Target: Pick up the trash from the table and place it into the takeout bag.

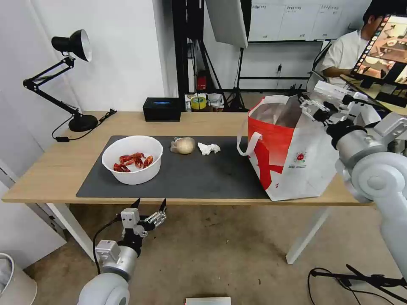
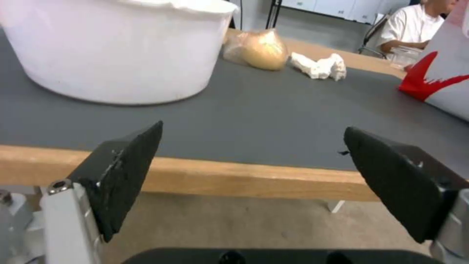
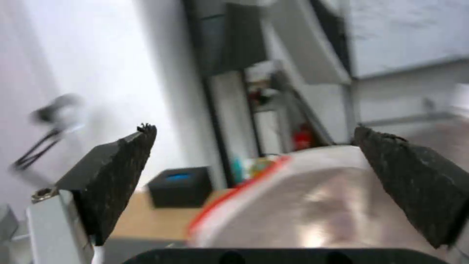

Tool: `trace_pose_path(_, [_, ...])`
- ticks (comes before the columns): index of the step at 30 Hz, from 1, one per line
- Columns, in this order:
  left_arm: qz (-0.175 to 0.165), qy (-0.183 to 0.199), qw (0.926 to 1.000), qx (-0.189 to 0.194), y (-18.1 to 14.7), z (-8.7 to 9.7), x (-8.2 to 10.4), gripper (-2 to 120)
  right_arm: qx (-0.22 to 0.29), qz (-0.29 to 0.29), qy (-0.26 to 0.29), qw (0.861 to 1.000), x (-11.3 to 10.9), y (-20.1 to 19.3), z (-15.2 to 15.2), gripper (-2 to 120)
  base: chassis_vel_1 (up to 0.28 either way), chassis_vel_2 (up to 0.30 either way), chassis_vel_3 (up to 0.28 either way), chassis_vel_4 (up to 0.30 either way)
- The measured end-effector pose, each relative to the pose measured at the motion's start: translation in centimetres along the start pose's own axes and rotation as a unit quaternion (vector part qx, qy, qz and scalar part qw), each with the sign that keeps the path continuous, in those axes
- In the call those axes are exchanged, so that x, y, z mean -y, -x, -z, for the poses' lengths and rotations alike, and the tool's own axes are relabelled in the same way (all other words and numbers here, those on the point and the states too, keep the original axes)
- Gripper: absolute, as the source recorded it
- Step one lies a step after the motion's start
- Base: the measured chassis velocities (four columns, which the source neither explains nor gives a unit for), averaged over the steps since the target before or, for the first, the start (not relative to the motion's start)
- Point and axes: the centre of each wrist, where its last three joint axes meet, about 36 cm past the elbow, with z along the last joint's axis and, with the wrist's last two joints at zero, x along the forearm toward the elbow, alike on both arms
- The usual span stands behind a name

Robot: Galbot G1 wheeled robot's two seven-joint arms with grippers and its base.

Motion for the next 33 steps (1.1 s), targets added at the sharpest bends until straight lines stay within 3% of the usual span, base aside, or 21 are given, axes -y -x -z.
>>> trace_pose_path(4, [-0.001,0.005,1.0,0.006,0.3,0.4,-0.3,100,-0.017,0.065,-0.042,0.997,-1.9,-1.9,-1.0,100,0.0,0.0,0.0,0.0])
trace_pose_path(9, [-0.003,0.011,0.9999,0.006,0.5,0.3,-0.4,100,-0.031,0.087,-0.067,0.993,-2.8,-3.8,-3.0,100,0.0,0.0,0.0,0.0])
trace_pose_path(12, [-0.003,0.015,0.9999,0.006,0.4,0.2,-0.7,100,-0.06,0.094,-0.096,0.989,-3.7,-6.0,-6.3,100,0.0,0.0,0.0,0.0])
trace_pose_path(20, [0.01,0.044,0.9989,0.009,0.6,-0.7,-2.4,100,-0.095,0.073,-0.096,0.988,-4.9,-9.6,-12.5,100,0.0,0.0,0.0,0.0])
trace_pose_path(27, [0.021,0.084,0.9962,0.015,0.2,-1.8,-4.6,100,-0.11,0.028,-0.077,0.991,-5.2,-12.5,-16.7,100,0.0,0.0,0.0,0.0])
trace_pose_path(33, [0.026,0.091,0.9954,0.013,-0.6,-2.3,-5.3,100,-0.116,0.001,-0.067,0.991,-5.3,-14.5,-19.3,100,0.0,0.0,0.0,0.0])
